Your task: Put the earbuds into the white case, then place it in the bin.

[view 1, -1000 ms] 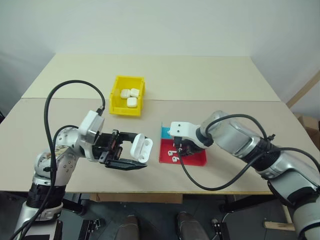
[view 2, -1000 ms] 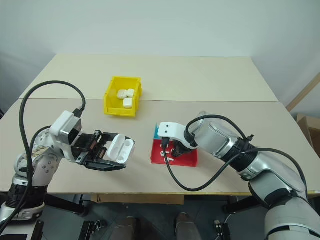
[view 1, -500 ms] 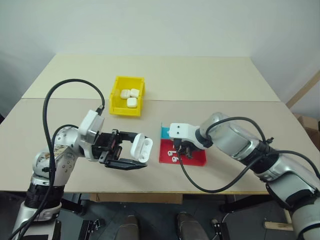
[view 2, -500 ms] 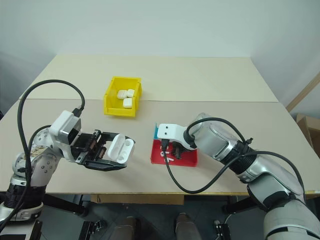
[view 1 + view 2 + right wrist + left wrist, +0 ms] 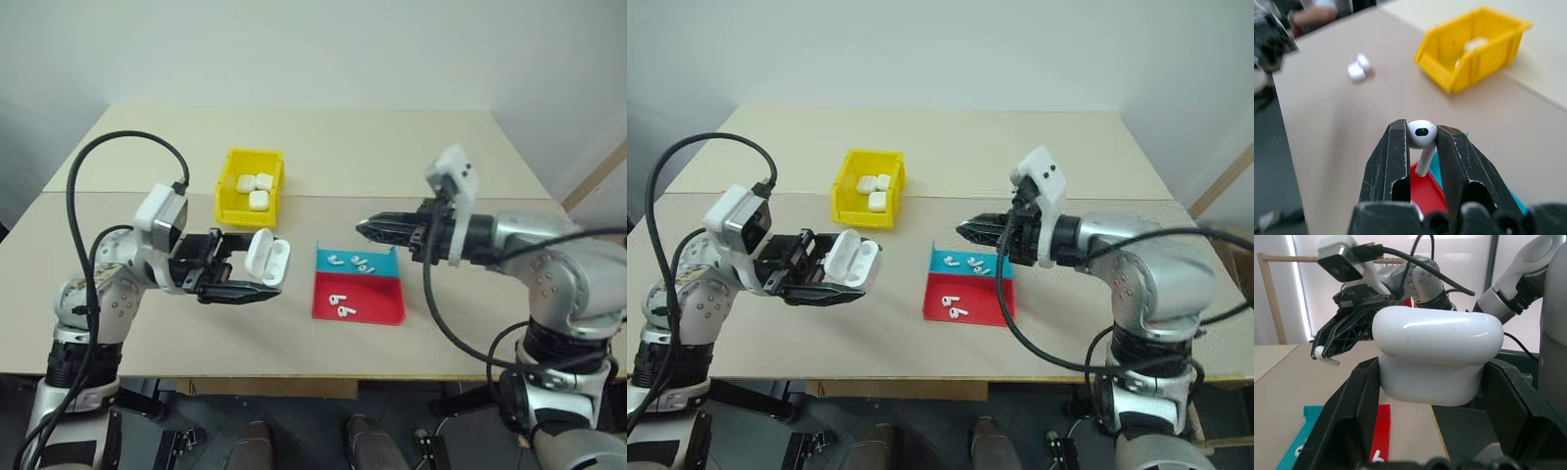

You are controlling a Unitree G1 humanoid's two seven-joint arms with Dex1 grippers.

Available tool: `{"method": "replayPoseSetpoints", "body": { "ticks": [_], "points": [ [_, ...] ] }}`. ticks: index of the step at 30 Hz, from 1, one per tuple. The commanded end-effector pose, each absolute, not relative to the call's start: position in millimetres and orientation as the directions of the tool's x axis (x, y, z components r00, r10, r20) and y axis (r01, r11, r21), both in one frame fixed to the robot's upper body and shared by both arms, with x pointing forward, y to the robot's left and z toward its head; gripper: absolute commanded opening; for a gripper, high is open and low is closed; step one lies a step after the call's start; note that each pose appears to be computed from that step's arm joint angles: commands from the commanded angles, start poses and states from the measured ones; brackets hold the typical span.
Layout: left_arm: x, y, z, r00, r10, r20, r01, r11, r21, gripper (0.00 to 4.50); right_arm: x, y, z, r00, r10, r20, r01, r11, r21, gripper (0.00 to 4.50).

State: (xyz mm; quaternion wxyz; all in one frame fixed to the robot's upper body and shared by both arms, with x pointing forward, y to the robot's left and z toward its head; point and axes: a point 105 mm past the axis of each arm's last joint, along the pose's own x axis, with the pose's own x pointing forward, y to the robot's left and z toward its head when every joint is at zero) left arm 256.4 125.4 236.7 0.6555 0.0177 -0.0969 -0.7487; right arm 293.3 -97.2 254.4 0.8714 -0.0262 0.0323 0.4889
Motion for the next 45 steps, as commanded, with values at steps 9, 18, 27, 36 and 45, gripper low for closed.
{"method": "replayPoseSetpoints", "body": {
  "ticks": [9,18,27,36,45],
  "points": [
    [266.7,107.3,252.0,-0.138,-0.985,0.108,0.977,-0.117,0.178,2.82,247.5,-46.0,300.7,0.333,0.912,0.238,-0.903,0.381,-0.199,0.63],
    [269.9,94.4,259.5,-0.1,-0.99,0.102,0.976,-0.078,0.202,2.82,246.8,-46.1,307.0,0.322,0.905,0.279,-0.896,0.387,-0.219,0.63],
    [263.1,87.6,260.5,-0.096,-0.989,0.112,0.977,-0.072,0.201,2.82,244.2,-46.6,301.4,0.32,0.912,0.256,-0.899,0.378,-0.223,0.63],
    [261.8,87.4,260.9,-0.099,-0.988,0.117,0.978,-0.075,0.196,2.82,252.8,-44.7,289.6,0.357,0.91,0.212,-0.89,0.4,-0.219,0.63],
    [263.1,88.9,261.6,-0.091,-0.989,0.119,0.977,-0.066,0.202,2.82,253.2,-43.4,281.4,0.353,0.917,0.186,-0.888,0.391,-0.241,0.63]
  ]
}}
